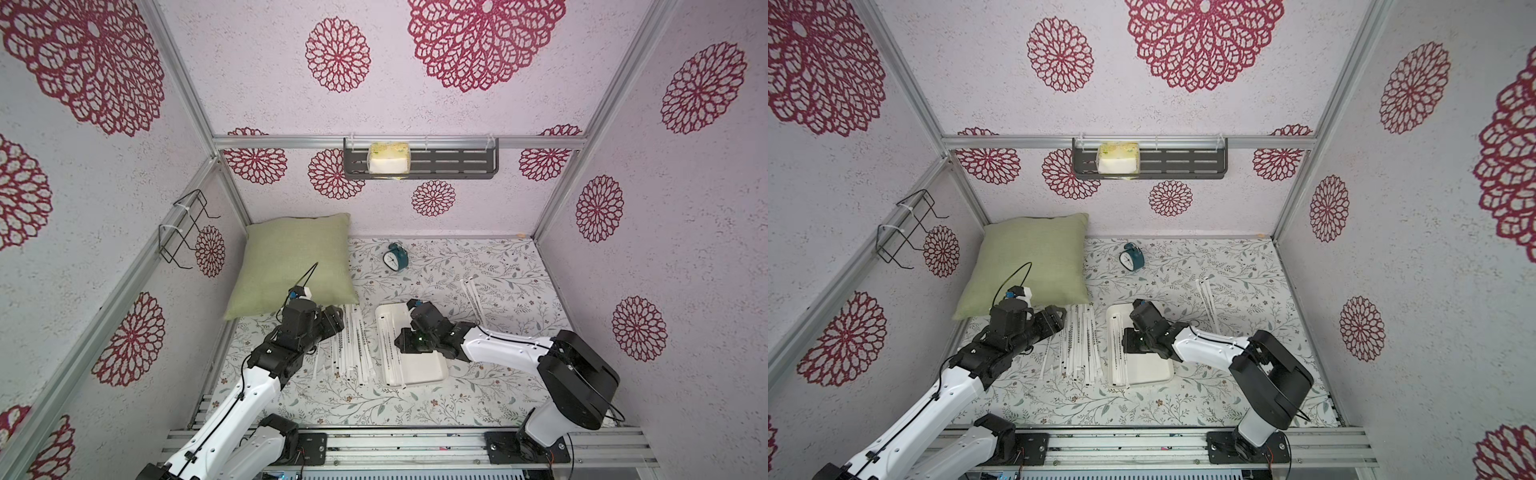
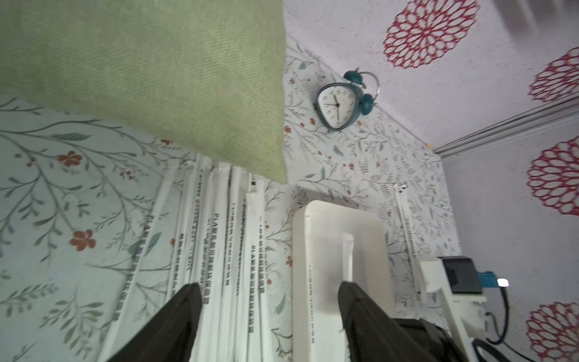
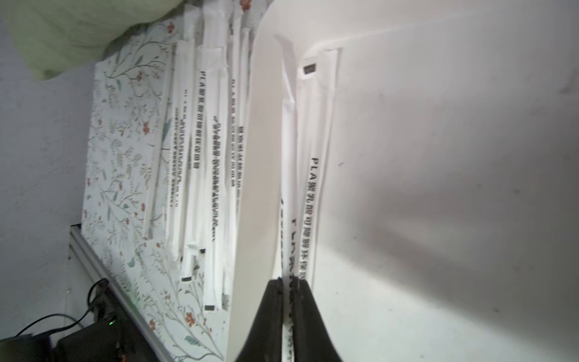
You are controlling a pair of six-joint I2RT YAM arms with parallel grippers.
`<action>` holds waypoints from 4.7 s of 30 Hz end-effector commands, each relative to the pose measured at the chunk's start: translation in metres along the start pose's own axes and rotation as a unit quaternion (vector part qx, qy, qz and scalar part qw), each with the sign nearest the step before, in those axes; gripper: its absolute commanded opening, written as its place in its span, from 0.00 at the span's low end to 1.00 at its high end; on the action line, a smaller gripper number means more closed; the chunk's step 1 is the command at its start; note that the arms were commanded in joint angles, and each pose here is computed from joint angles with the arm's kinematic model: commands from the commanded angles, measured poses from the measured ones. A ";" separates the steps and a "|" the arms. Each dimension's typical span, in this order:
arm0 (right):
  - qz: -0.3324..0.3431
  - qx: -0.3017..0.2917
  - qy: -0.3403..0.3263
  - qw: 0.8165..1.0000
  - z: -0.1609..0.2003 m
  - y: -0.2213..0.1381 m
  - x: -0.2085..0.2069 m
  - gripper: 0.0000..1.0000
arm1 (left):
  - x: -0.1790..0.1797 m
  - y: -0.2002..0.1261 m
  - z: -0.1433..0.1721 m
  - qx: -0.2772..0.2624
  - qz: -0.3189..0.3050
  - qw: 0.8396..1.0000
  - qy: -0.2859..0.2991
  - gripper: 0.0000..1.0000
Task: Put the straws into the storage box
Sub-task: Place the straw in the storage box, then pick up the straw from the center of the board, then place the straw in the storage box.
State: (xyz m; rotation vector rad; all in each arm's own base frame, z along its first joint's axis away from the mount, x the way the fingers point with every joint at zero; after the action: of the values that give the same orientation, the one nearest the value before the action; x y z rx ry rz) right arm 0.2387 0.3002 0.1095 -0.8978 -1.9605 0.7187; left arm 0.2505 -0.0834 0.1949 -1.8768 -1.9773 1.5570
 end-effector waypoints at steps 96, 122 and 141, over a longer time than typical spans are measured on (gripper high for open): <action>0.026 -0.072 0.051 0.996 -0.043 -0.036 -0.021 0.39 | 0.078 0.034 0.040 0.159 -0.387 0.905 0.075 0.07; 0.122 -0.147 0.128 0.973 -0.055 -0.101 -0.127 0.38 | -0.150 0.139 0.145 0.179 -0.169 0.956 0.160 0.06; 0.113 -0.139 0.145 0.973 -0.041 -0.089 -0.133 0.37 | -0.103 0.153 0.176 0.199 -0.251 0.926 0.201 0.09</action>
State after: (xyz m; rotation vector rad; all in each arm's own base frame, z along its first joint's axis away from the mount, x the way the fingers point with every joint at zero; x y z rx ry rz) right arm 0.2935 0.1472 0.1298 -1.3276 -1.7228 0.4508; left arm 0.2965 -0.3087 0.0762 -1.3116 -1.6158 1.2248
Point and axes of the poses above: each gripper's point midway between its finger pads, its own y axis out along the fingers, its own x axis along the line the jaws close on, z = x × y, the point moved 5 cm from there along -y, back along the fingers, and after that the axes turned 10 degrees about -y, right-handed, at the moved point
